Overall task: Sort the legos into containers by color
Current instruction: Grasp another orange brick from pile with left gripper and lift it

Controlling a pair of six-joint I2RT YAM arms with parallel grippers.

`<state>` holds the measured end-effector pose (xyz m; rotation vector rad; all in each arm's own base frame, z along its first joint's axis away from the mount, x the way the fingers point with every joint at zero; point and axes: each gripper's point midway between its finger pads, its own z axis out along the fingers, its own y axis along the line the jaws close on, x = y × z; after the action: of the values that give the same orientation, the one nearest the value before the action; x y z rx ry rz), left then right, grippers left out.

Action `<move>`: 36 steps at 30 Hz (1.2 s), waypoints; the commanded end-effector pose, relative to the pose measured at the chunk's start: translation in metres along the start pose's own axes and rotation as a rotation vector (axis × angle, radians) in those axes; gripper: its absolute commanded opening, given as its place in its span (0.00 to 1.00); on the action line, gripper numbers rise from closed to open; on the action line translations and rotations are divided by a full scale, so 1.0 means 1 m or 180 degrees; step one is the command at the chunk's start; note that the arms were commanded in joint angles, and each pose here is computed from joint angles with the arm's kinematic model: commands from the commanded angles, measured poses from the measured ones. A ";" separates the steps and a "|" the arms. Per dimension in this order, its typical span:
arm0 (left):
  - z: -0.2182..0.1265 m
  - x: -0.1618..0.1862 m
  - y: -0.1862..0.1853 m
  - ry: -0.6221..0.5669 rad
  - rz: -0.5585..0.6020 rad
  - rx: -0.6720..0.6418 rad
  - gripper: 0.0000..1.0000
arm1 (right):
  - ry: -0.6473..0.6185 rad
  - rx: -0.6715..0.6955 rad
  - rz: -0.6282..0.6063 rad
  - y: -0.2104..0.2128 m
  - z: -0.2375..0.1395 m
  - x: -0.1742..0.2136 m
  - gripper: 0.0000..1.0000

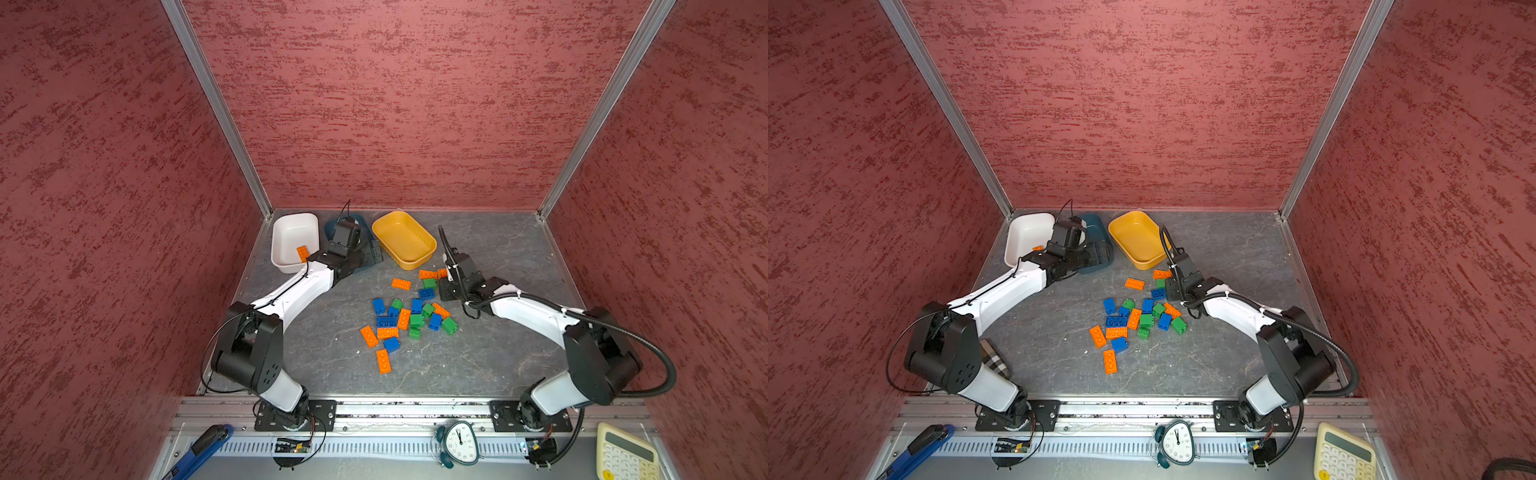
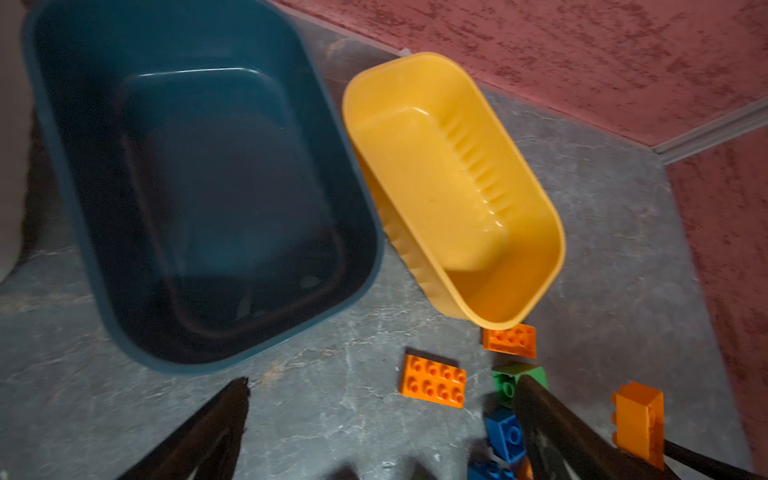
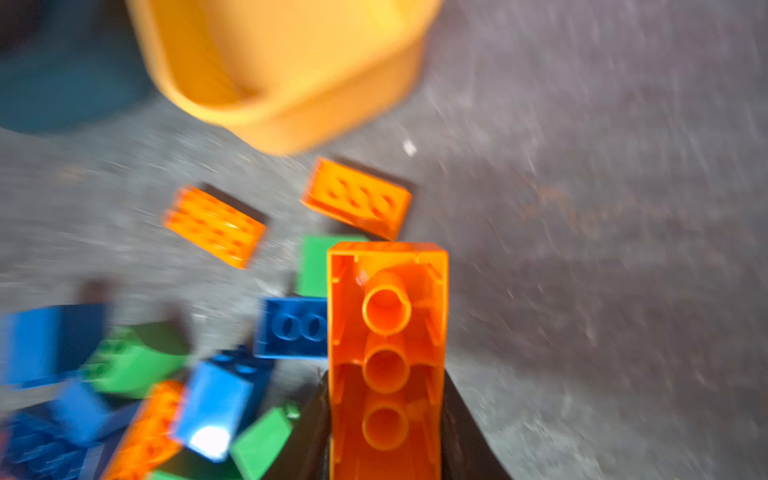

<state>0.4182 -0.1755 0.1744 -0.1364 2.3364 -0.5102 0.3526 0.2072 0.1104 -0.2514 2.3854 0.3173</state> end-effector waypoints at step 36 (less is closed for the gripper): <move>-0.027 0.046 -0.110 0.0981 0.0322 0.1465 0.17 | -0.1699 -0.2147 -0.1179 0.144 -0.044 -0.079 0.29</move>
<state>0.3614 -0.2755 0.2084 0.2497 2.4187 -1.0730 0.3417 0.3322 0.2001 -0.7976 1.6840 0.8705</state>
